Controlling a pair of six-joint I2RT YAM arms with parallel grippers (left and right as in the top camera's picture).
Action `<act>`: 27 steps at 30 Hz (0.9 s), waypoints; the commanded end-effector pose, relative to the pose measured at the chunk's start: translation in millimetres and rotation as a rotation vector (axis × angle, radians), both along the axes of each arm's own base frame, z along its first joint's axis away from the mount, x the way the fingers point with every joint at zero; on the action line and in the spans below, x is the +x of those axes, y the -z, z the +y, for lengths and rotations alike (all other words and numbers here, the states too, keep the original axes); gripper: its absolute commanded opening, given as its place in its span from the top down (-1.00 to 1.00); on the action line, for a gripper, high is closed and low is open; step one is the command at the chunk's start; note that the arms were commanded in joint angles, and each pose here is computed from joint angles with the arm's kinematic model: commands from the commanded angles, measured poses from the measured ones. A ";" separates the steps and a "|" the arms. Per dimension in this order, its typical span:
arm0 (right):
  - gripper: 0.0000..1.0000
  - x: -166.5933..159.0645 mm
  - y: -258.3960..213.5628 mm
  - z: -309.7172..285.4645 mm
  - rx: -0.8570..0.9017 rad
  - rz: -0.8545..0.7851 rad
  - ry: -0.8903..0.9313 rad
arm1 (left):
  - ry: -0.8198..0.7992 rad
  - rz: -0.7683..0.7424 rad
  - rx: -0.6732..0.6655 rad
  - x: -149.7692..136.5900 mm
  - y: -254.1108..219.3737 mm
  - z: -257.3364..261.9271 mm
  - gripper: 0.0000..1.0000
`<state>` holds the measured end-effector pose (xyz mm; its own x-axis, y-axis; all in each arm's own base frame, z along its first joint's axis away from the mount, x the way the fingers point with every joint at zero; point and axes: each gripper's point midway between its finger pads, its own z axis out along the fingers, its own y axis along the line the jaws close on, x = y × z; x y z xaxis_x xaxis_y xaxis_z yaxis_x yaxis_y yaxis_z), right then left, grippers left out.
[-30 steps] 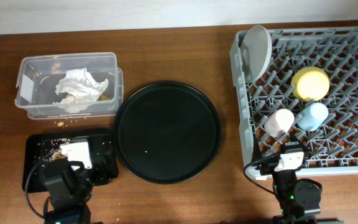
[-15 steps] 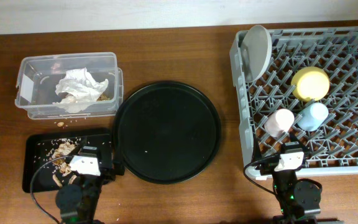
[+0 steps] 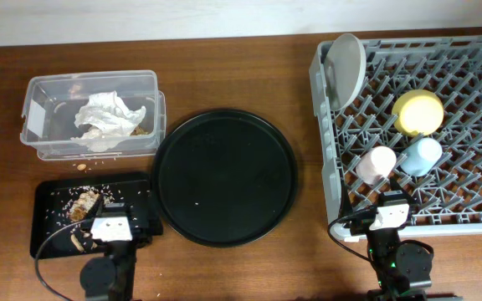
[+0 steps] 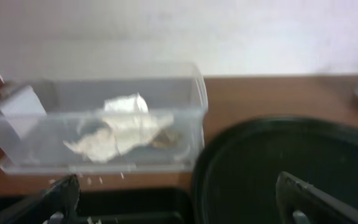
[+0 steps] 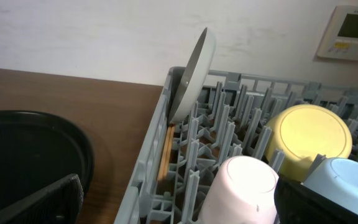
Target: Sort waste into correct bins and load items into the dishwasher rack
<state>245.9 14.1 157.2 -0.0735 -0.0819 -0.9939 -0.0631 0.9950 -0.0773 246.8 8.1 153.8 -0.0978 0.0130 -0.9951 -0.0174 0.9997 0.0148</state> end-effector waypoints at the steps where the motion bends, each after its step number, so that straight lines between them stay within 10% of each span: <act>1: -0.97 -0.2 2.1 -3.1 0.011 0.003 0.016 | -0.019 -0.017 0.016 -1.2 -2.2 2.8 -0.98; 27: -0.97 -0.2 2.1 -3.1 0.011 0.003 0.016 | 0.011 -0.017 0.016 -0.9 -2.2 -5.0 -0.99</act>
<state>245.9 14.1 157.3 -0.0731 -0.0819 -0.9940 -0.0631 0.9950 -0.0773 246.1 1.7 157.9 -0.0794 0.0173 -0.9967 0.0018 0.9998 0.0172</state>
